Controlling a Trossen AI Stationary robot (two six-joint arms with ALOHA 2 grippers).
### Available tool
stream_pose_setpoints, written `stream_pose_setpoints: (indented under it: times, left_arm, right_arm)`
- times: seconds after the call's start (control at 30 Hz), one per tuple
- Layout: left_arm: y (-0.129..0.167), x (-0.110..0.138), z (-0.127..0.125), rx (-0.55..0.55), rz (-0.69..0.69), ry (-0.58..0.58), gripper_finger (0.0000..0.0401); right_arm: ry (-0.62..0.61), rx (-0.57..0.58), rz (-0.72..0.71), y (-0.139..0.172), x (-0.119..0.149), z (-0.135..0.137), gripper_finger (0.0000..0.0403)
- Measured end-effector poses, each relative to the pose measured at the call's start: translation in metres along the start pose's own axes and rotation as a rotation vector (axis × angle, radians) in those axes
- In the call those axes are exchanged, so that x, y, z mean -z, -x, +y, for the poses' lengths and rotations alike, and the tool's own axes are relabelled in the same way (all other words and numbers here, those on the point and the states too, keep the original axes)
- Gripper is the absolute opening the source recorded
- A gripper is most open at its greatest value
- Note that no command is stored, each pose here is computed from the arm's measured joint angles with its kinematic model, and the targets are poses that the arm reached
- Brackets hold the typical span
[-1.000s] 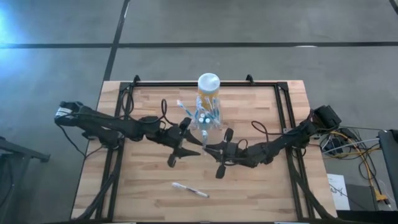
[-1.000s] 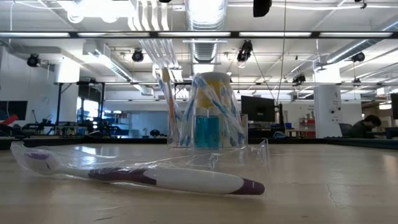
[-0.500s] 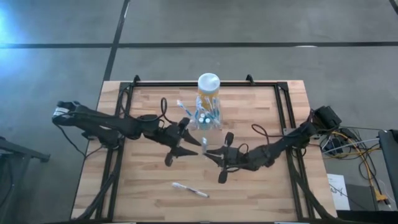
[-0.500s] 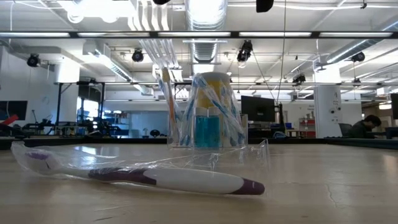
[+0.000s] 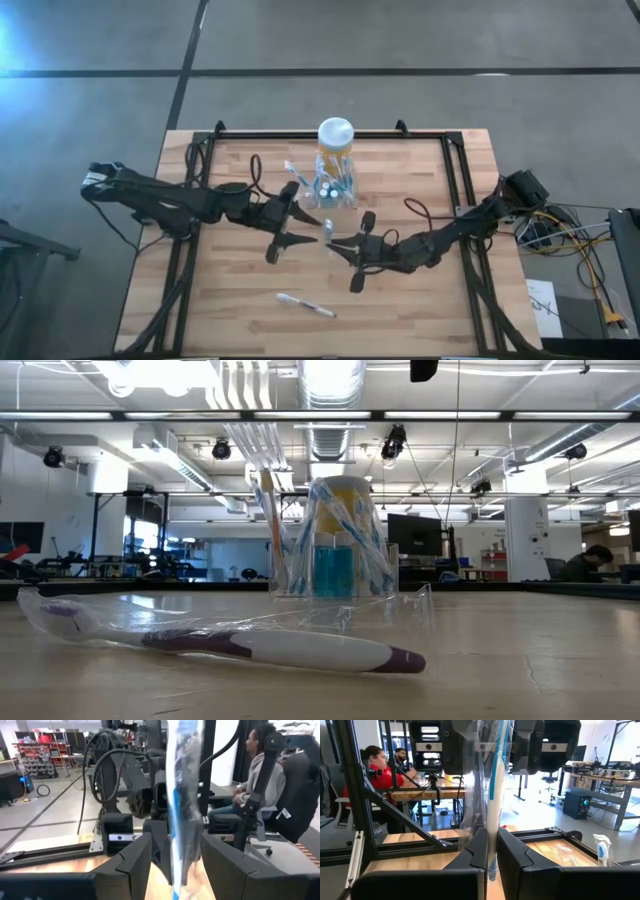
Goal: Pick & Place toothbrushing station
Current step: Put the blue toothbrush into the transparent organizer
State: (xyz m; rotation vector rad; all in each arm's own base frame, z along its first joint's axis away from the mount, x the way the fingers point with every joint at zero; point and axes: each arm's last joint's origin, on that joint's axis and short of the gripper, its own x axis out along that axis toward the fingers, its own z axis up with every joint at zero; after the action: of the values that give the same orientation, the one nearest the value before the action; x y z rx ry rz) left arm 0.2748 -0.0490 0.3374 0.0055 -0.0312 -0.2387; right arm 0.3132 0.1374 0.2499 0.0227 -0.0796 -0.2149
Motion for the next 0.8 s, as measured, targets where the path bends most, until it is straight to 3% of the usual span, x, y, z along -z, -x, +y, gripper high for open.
stream_pose_setpoints:
  times: [0.2, 0.67, 0.8]
  left_arm:
    - [-0.008, 0.002, 0.0, 0.022, 0.007, -0.008, 0.0175]
    - [-0.023, -0.005, 0.004, -0.051, -0.007, -0.014, 0.0175]
    - [-0.022, -0.007, 0.004, -0.06, -0.02, -0.02, 0.0157]
  right_arm:
    - [0.017, 0.005, 0.023, -0.001, 0.003, -0.001, 0.0015]
    - [0.026, 0.008, 0.037, -0.002, 0.004, -0.002, 0.0015]
    - [0.028, 0.01, 0.04, -0.002, 0.005, -0.003, 0.0015]
